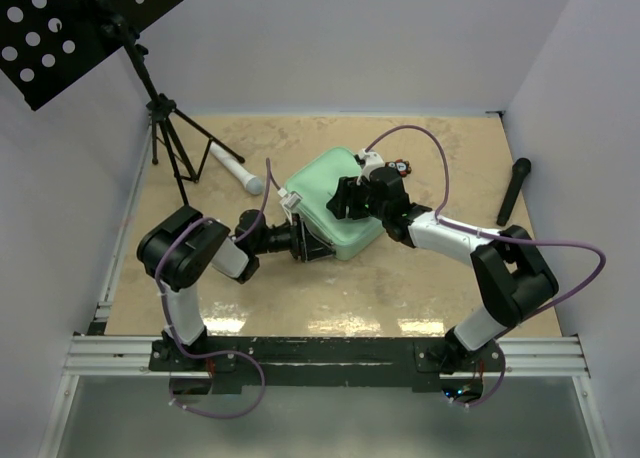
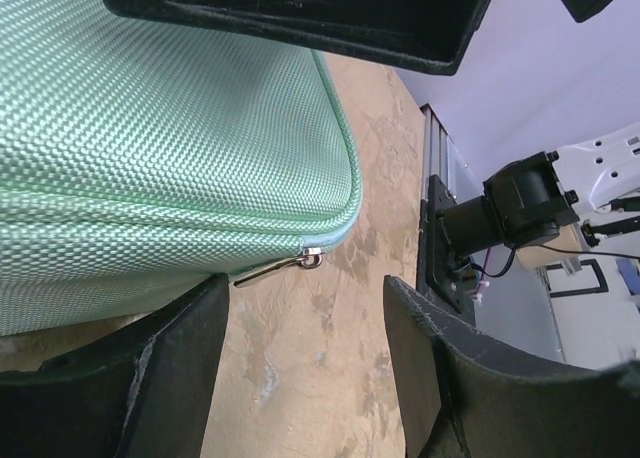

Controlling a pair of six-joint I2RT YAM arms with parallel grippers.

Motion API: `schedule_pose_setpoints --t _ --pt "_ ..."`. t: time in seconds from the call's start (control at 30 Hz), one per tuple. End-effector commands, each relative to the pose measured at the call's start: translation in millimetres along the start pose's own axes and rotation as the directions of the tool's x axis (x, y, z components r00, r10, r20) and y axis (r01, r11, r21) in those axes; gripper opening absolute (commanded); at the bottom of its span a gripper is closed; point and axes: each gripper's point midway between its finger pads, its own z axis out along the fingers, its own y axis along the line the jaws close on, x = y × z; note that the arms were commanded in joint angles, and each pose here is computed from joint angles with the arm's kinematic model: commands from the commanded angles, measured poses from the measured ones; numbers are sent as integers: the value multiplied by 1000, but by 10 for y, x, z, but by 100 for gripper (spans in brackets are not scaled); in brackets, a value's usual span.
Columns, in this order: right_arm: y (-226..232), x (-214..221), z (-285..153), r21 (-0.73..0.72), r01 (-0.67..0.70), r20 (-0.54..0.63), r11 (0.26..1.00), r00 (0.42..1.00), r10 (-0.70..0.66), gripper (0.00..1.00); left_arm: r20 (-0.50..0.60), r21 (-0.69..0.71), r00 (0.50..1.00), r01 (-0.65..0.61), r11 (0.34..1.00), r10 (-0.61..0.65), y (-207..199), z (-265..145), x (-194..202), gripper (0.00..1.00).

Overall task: Organize the medicine kit
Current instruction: Zip the medicine box at the center of the board.

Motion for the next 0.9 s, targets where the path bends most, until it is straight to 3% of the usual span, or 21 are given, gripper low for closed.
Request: schedule_pose_setpoints --t 0.0,0.63,0.87 --pt "18 374 -34 -3 -41 -146 999 989 40 63 413 233 806 -545 806 425 -1081 -95 -852 67" --pt "29 375 -33 -6 -42 -146 999 989 41 63 394 283 821 -537 795 414 -1195 -38 -757 64" --pt "40 353 -41 -8 -41 -142 999 989 40 63 402 252 826 -515 819 396 -1105 -22 -778 60"
